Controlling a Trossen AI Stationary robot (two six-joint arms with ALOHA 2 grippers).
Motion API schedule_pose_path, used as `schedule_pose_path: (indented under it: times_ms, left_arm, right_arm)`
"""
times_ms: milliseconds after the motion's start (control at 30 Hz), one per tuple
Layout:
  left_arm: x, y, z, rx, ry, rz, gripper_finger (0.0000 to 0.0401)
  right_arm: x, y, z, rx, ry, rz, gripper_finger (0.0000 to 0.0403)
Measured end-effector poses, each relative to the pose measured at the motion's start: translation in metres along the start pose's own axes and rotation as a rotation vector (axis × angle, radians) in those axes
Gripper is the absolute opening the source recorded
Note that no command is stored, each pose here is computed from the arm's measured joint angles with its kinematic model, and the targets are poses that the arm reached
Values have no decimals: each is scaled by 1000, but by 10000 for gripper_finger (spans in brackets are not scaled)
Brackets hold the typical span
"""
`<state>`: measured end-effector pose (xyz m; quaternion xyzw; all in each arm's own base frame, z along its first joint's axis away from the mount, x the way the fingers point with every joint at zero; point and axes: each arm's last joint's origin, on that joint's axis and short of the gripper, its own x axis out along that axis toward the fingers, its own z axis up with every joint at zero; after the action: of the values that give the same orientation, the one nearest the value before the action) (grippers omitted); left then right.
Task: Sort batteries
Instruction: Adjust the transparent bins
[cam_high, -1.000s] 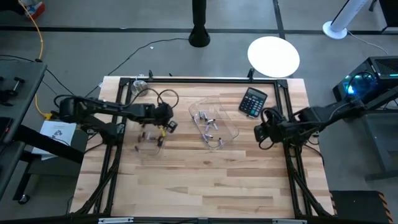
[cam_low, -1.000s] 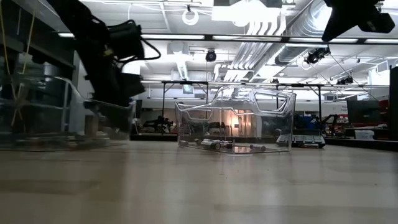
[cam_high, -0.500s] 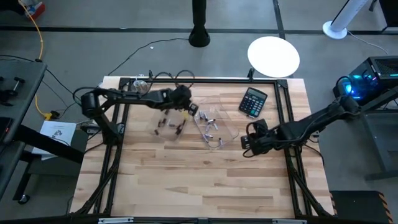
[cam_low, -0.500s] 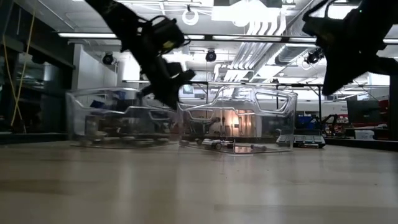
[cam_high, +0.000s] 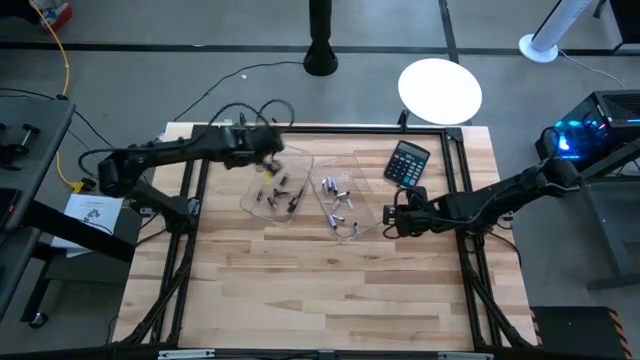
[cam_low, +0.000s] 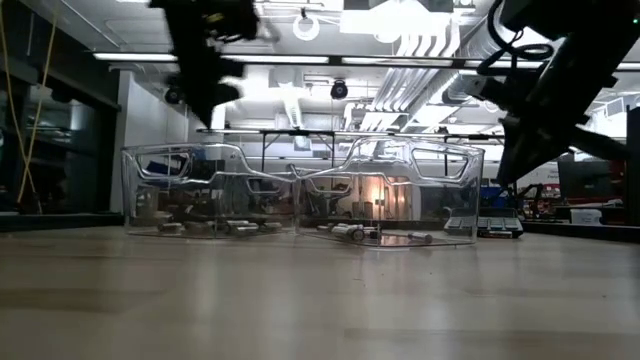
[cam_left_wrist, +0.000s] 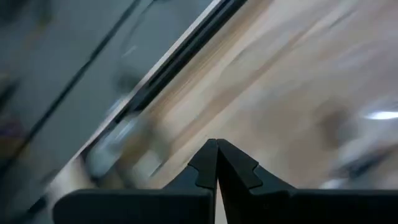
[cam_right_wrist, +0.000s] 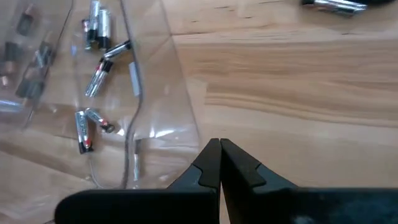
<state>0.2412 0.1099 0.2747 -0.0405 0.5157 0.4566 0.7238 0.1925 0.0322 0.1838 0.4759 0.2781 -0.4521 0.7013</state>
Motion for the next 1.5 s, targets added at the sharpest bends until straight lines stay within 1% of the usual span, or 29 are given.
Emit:
schedule_pose_path:
  times_ms: [33,67,133,233,300,433,600,700,833,1033,1167,1367,1400,1500]
  left_arm:
    - [-1,5,-11,-1,41,52,0]
    - [-2,10,-21,-5,74,82,0]
    - [-1,16,-38,-33,114,98,0]
    - [10,14,-59,-51,183,31,0]
    - [21,10,-74,-48,245,8,0]
    - [43,-3,-101,-76,361,-77,0]
    - [54,-19,-124,-134,418,-182,0]
    - [52,-29,-131,-152,427,-243,0]
    - [44,-40,-136,-153,434,-277,0]
    - [36,-55,-135,-175,369,-342,0]
    - [36,-60,-131,-198,310,-370,0]
    - [39,-64,-116,-299,216,-457,0]
    - [39,-64,-115,-305,208,-470,0]
    - [39,-63,-115,-260,204,-469,0]
  right_arm:
    - [2,1,0,1,2,14,0]
    - [5,1,1,5,4,21,0]
    - [9,0,1,4,0,19,0]
    - [12,0,3,14,2,24,0]
    - [13,-1,4,19,-1,18,0]
    - [14,-1,6,10,-5,16,0]
    - [18,5,3,-20,20,49,0]
    - [27,11,-4,-28,51,70,0]
    - [43,21,-15,-21,76,115,0]
    - [60,35,-28,14,103,218,0]
    - [63,39,-29,28,108,252,0]
    - [62,41,-29,38,108,273,0]
    - [62,41,-29,36,111,273,0]
    - [60,41,-31,26,117,270,0]
